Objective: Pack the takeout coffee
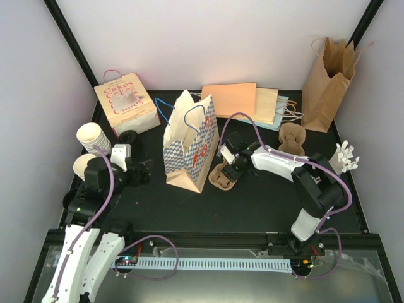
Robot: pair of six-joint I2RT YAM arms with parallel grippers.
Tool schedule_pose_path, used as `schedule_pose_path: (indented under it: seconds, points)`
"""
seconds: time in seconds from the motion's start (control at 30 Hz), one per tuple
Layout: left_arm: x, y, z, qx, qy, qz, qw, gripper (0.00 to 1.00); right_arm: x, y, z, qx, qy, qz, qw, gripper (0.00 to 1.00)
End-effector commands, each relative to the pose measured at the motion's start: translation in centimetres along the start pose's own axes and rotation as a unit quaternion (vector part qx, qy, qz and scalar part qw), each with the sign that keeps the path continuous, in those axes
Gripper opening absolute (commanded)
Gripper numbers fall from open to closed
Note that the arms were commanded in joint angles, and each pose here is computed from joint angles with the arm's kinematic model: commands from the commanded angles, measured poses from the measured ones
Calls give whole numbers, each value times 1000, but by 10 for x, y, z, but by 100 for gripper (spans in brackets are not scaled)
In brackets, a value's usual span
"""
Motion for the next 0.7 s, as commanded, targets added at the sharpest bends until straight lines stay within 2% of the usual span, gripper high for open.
schedule_pose_path:
  seconds: [0.0, 0.3, 0.67]
  points:
    - [-2, 3, 1, -8, -8, 7, 1000, 99, -3, 6, -2, -4, -13, 1, 1000, 75]
    - [-2, 3, 1, -7, -8, 7, 1000, 99, -4, 14, -7, -19, -12, 0, 1000, 76]
    - [-2, 3, 1, -8, -8, 7, 1000, 99, -4, 21, 6, -7, -8, -7, 1000, 75]
Point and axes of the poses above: each gripper's point midway between its finger pads, its own z axis out along the fingers, its own x axis along the line the jaws close on, y = z × x, the point moved 8 cm from there along -z, back along the fingers, and after that the axes turned 2 degrees about -z, right-handed, at the moved point
